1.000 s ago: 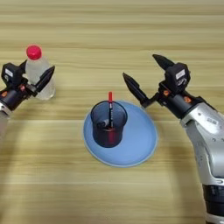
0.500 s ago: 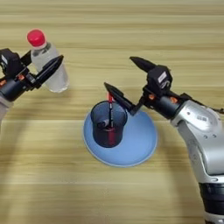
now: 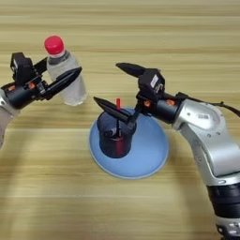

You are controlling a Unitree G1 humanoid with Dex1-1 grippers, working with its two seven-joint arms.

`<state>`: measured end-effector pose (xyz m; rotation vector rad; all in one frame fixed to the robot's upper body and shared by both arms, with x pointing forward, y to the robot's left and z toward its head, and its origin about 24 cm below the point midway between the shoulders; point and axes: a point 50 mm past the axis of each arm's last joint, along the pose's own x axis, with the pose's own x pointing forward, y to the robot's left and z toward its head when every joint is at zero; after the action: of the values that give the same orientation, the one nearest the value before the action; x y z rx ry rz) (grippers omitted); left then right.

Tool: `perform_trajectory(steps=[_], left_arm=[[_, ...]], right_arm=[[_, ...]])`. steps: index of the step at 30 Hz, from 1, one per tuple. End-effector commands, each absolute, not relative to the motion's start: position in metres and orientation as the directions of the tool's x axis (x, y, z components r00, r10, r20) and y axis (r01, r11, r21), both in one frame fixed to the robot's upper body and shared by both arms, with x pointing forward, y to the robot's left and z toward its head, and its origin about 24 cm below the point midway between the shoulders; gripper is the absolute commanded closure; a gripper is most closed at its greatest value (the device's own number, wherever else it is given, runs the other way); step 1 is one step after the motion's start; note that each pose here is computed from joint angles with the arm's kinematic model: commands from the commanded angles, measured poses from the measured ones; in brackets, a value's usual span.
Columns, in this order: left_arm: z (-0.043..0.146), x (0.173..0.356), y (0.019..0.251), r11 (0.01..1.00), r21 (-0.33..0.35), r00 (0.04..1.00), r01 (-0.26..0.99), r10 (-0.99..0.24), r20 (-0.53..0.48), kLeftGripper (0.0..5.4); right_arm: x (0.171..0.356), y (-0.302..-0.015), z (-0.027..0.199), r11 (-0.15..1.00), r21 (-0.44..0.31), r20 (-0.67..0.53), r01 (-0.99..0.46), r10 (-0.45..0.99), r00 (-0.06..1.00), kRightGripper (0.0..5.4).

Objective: Move the objects on the table

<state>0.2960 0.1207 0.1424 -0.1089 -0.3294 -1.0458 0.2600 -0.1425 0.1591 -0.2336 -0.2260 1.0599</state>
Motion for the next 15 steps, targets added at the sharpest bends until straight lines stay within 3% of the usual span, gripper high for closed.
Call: perform_trajectory(steps=[1,15], left_arm=[[0.159,0.293,0.113,0.445,0.126,0.382,0.887,-0.858,0.344,2.20],[0.167,0.280,0.098,0.330,0.172,0.258,0.928,-0.904,0.342,2.20]], right_arm=[[0.266,-0.137,0.163,0.425,-0.299,0.037,-0.854,0.900,0.435,0.00],[0.274,-0.117,0.154,0.343,-0.267,-0.023,-0.901,0.932,0.361,0.00]])
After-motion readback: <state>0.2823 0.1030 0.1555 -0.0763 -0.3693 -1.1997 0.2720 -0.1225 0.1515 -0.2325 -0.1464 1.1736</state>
